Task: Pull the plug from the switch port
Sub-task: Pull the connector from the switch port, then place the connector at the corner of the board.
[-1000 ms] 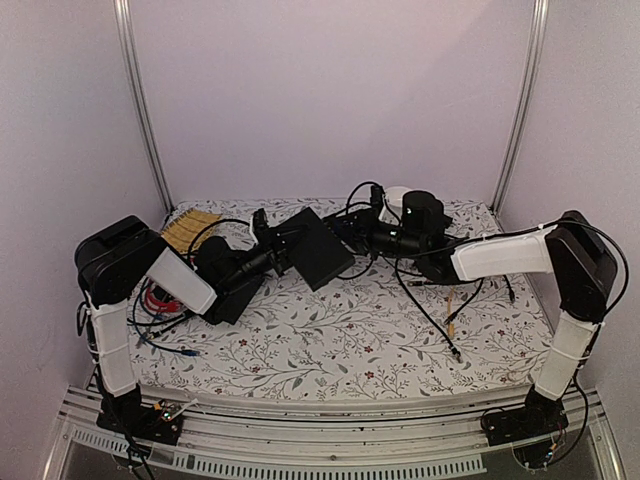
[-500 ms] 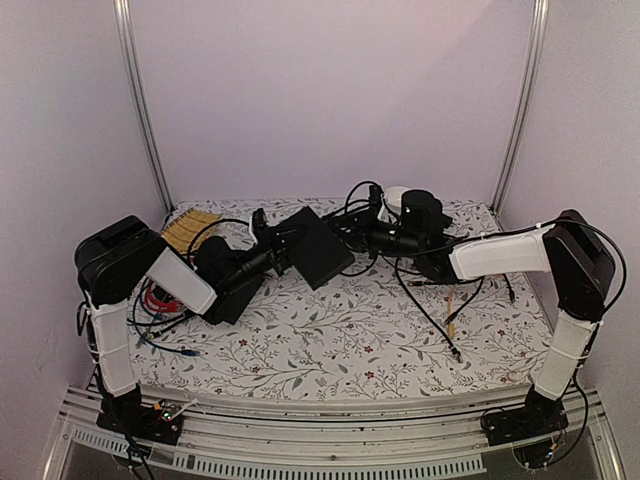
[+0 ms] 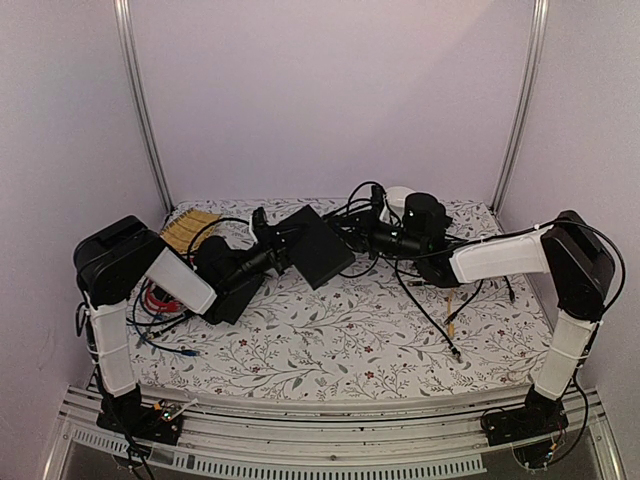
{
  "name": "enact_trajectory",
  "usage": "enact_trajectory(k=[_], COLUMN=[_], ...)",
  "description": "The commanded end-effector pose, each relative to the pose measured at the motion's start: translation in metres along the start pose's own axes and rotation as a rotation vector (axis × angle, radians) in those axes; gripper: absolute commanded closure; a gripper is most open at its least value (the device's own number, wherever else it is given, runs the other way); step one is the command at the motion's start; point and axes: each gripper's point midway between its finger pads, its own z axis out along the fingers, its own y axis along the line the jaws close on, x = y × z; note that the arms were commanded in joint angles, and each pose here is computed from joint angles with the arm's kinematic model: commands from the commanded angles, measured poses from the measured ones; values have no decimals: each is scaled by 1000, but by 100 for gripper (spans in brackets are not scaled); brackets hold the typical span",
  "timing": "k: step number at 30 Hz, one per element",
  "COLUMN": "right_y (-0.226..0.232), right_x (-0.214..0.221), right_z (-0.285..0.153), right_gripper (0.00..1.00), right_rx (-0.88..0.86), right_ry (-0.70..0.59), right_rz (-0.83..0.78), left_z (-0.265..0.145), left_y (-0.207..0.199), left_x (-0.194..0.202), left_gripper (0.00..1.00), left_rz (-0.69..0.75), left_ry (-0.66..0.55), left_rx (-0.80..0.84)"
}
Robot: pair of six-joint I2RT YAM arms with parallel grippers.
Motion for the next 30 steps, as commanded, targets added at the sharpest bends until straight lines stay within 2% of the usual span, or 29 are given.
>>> enact_trajectory(k=[1, 19, 30], right_y=[9, 2, -1], right_x=[-17, -60, -94], right_z=[-11, -54, -115], right_gripper=[98, 98, 98], right_rx=[-67, -25, 16], right_ry=[-54, -176, -231], right_rz=[-21, -55, -88], left_z=[-8, -19, -25], left_y=[-82, -73, -62], left_x=[-9, -17, -33], left_gripper=[100, 100, 100], left_rz=[87, 105, 142], left_ry=[-67, -136, -195], left_rx=[259, 196, 129])
